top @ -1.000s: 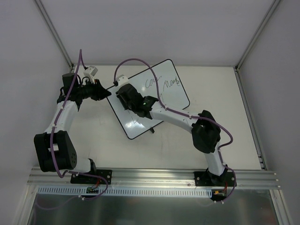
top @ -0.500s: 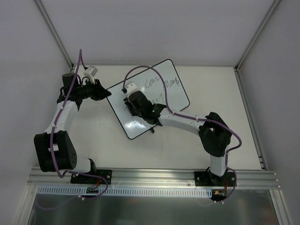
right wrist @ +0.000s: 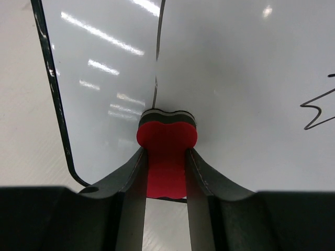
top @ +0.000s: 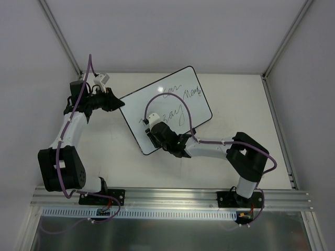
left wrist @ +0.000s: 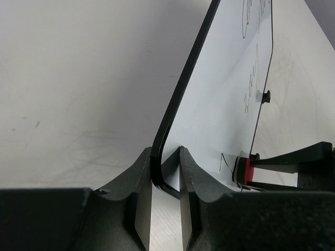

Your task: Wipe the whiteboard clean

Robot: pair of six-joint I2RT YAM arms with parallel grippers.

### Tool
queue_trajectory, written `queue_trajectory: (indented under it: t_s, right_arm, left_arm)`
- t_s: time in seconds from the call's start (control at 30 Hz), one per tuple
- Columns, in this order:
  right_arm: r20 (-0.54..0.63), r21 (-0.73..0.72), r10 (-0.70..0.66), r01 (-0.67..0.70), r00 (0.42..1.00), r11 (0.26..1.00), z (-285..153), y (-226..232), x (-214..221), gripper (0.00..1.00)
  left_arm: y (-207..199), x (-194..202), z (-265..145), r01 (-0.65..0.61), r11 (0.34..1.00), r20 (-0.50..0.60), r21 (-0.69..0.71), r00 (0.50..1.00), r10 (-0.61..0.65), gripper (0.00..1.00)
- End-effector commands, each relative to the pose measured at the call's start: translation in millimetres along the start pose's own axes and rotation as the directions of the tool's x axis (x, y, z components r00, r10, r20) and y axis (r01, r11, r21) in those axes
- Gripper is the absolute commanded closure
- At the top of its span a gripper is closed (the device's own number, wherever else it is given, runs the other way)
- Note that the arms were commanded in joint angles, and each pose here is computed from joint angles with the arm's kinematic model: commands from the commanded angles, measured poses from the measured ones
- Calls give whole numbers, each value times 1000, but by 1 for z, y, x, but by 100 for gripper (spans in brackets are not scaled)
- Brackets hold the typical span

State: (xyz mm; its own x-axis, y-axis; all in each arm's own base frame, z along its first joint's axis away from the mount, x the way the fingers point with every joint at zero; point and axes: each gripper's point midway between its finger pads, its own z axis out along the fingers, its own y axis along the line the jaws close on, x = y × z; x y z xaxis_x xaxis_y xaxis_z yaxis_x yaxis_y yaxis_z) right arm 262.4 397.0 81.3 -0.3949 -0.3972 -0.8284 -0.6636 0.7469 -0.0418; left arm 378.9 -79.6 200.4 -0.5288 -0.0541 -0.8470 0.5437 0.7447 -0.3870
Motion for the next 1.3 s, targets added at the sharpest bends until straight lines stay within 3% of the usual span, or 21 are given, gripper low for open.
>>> queue_trajectory:
  t_s: [0.0, 0.13, 0.4, 1.0, 1.27]
  right_arm:
    - [-172, 1, -9, 9, 985, 1000, 1, -1, 67, 100]
    - [-149, 5, -18, 19, 989, 1000, 3, 1, 56, 100]
    - [6, 43, -32, 32, 999, 999, 16, 2, -25, 100]
    - [218, 133, -41, 12, 975, 991, 42, -26, -153, 100]
    - [228, 142, -23, -10, 973, 990, 43, -35, -160, 100]
  left_arm:
    - [-19, -9, 10, -102, 993, 12, 66, 995, 101, 100]
    - [-20, -8, 10, -102, 992, 11, 70, 995, 101, 100]
    - [-23, -6, 12, -99, 992, 3, 78, 995, 99, 100]
    - [-26, -5, 13, -115, 990, -2, 81, 993, 115, 100]
    - [-24, -5, 12, -121, 990, -3, 67, 993, 122, 100]
